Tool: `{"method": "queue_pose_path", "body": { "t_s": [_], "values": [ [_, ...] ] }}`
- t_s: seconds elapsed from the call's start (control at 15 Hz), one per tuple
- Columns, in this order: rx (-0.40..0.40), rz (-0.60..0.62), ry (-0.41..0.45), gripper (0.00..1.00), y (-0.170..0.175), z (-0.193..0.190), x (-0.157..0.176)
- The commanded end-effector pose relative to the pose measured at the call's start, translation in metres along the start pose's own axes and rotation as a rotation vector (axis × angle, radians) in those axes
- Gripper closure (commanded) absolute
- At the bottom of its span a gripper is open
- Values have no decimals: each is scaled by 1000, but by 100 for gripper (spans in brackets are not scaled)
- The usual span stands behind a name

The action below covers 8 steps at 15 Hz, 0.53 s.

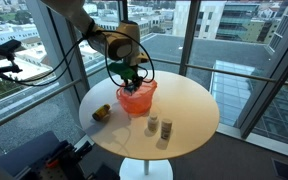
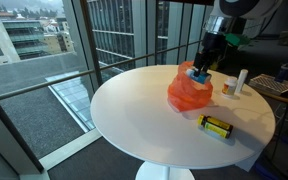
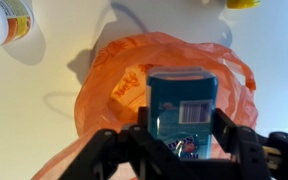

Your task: Pick up the mentos container and put it in the orange plastic bag

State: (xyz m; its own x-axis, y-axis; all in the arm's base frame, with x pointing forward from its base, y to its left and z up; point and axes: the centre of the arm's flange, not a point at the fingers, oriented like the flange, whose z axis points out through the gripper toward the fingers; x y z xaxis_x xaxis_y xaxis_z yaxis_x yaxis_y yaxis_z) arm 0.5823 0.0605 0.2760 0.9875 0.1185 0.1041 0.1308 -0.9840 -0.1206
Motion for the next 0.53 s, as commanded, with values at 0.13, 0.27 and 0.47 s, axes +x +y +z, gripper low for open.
{"method": "queue_pose_path", "body": {
  "t_s": [0.13, 0.27, 0.47],
  "values": [
    [1, 35, 43, 61, -3, 10, 28],
    [4, 41, 56, 61, -2, 17, 30],
    [0, 39, 56, 61, -1, 29, 30]
  ]
}}
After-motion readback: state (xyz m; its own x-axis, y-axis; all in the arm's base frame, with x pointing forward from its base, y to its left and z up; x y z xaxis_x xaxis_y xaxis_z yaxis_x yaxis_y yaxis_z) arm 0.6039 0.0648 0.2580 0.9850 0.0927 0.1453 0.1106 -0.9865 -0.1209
